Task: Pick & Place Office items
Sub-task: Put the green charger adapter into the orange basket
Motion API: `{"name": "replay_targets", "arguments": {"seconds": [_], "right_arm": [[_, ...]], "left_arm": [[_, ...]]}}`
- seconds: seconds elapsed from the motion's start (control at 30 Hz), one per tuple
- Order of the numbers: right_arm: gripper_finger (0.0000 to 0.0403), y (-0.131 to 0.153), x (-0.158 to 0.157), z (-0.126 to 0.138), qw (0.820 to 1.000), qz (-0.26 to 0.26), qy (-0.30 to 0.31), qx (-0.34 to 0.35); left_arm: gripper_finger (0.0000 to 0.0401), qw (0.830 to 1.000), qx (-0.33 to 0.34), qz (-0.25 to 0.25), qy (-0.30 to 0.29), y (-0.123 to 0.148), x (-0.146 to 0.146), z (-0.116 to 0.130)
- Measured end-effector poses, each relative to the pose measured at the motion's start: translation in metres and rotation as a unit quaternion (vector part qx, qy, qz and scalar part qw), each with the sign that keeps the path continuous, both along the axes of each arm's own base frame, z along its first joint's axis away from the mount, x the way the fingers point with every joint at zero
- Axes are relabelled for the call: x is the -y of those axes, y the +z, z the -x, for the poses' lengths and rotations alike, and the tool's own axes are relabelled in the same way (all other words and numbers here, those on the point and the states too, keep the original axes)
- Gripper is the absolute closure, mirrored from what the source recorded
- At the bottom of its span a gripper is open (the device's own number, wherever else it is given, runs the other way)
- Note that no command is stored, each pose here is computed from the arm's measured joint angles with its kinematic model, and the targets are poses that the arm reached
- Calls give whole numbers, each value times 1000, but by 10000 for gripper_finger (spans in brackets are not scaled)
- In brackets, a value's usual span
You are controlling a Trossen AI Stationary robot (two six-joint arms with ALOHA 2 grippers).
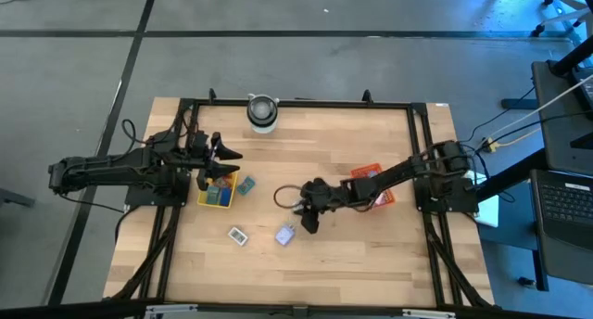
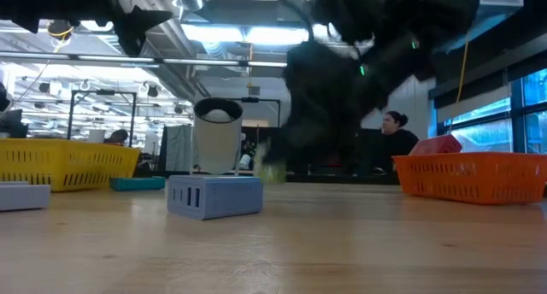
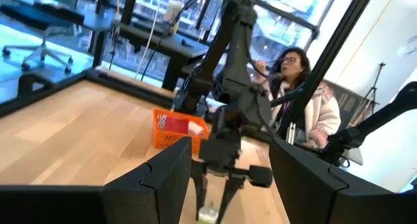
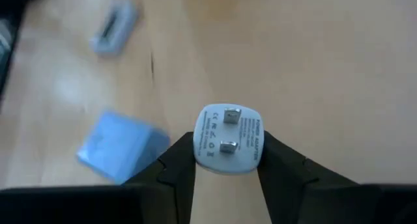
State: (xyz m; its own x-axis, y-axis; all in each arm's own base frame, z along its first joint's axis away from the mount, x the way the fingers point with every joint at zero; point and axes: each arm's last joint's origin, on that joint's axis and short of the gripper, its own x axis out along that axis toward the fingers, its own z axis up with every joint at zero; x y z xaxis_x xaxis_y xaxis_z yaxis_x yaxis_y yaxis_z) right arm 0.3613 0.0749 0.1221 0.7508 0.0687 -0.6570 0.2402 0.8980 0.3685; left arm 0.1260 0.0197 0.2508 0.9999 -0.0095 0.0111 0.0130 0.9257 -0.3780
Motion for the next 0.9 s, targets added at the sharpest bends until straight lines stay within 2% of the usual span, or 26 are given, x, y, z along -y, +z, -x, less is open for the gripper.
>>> {"name": "replay_targets", "arguments": {"seconds": [0.27, 0.43, 0.53, 0.7, 0.8, 0.9], "right_arm": [[269, 81, 30, 25, 996, 78, -31, 42], [270, 129, 45, 64, 989, 122, -78, 36], [270, 151, 48, 90, 985, 127, -110, 37], [270, 166, 49, 134, 982, 108, -153, 22], [270, 162, 46, 154, 980, 93, -176, -2], [270, 152, 41, 165, 981, 67, -181, -16]], "left_arm": [[202, 996, 77, -35, -27, 19, 5, 17], [202, 994, 95, -44, -26, 22, 8, 31], [202, 995, 90, -41, -21, 20, 9, 36], [201, 998, 60, -20, 11, 14, 7, 36], [199, 999, 16, 5, 36, 6, 4, 32], [196, 999, -4, 21, 35, 3, 3, 25]]}}
